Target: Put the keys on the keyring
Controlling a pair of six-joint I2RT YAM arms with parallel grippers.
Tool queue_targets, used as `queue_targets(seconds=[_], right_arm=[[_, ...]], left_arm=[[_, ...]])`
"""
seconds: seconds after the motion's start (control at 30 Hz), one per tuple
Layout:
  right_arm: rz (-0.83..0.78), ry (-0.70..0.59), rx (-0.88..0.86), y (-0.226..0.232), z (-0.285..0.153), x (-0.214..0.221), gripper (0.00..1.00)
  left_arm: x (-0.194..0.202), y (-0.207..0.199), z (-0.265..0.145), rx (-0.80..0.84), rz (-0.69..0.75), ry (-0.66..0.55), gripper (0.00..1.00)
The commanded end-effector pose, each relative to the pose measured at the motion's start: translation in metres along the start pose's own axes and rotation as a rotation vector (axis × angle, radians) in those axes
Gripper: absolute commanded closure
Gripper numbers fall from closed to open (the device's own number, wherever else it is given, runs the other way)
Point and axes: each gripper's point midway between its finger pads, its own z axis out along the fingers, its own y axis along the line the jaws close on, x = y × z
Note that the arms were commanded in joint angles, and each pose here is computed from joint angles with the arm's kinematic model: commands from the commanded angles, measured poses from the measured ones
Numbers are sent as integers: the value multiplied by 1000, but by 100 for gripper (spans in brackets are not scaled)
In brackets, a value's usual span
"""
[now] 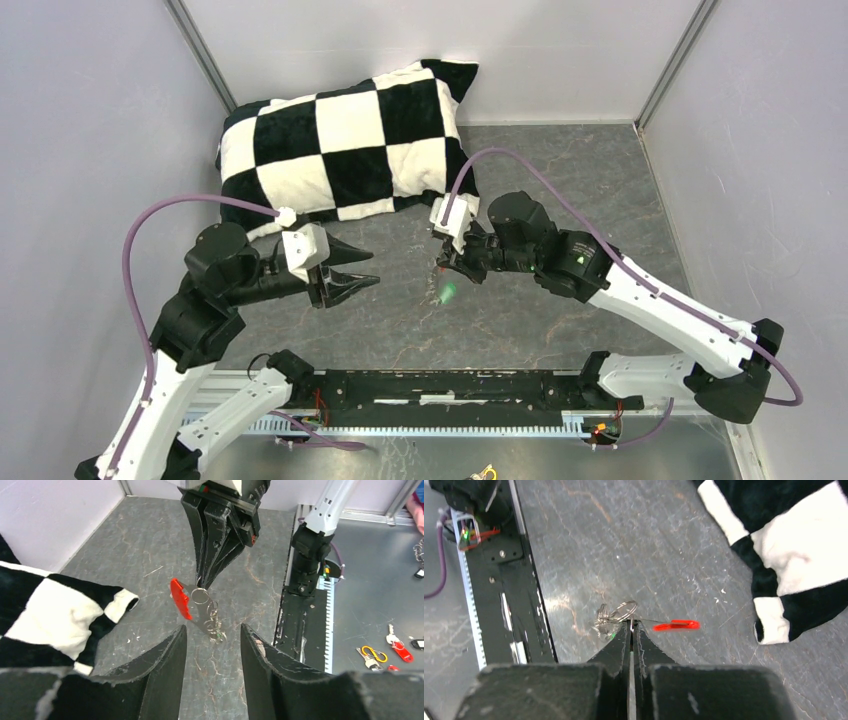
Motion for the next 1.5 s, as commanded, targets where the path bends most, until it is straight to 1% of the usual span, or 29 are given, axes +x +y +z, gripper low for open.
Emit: queue_targets(seconds=[0.0,0.13,0.2,0.3,0.4,0.43,0.53,0.63,0.83,0.97,1.03,1.13,1.2,1.3,1.47], right_arm=[[-86,27,-102,16,-12,-5,99],[-128,-50,-162,29,-15,-22,99],[-138,-116,-204,39,-17,-31,99],[-152,-255,-279,55,-22,-51,99],[-154,-358,-342,67,-25,-65,99],[-150,-394,-382,73,-25,-73,99],[-146,-399,-401,75,-22,-79,99],[-149,-406,-412,76,-19,-83,99],[-149,-407,-418,76,-15,-87,100],[-156,-408,-391,71,-14,-89,99],[-169,-413,-380,70,-16,-91,99],[-183,-420,-375,70,-19,-92,99],[-183,-417,-382,71,-18,-92,99],[-180,-409,-380,70,-16,-91,99],[-178,-395,-350,66,-14,-86,99]], left_arm=[[-2,-11,7,82,-18,-31,49],[0,-9,21,129,-28,-49,50],[6,-10,28,168,-48,-33,50],[12,-15,35,232,-80,-19,52],[11,-18,40,279,-107,-21,62],[6,-24,40,322,-117,-28,69],[1,-31,37,369,-127,-35,70],[3,-32,37,375,-148,-21,70],[10,-36,33,390,-126,5,73],[25,-35,31,381,-137,73,73],[34,-36,28,376,-143,116,71],[41,-36,25,368,-132,145,62],[41,-36,25,374,-124,145,60],[35,-43,25,426,-123,121,59],[22,-52,21,487,-84,68,63]])
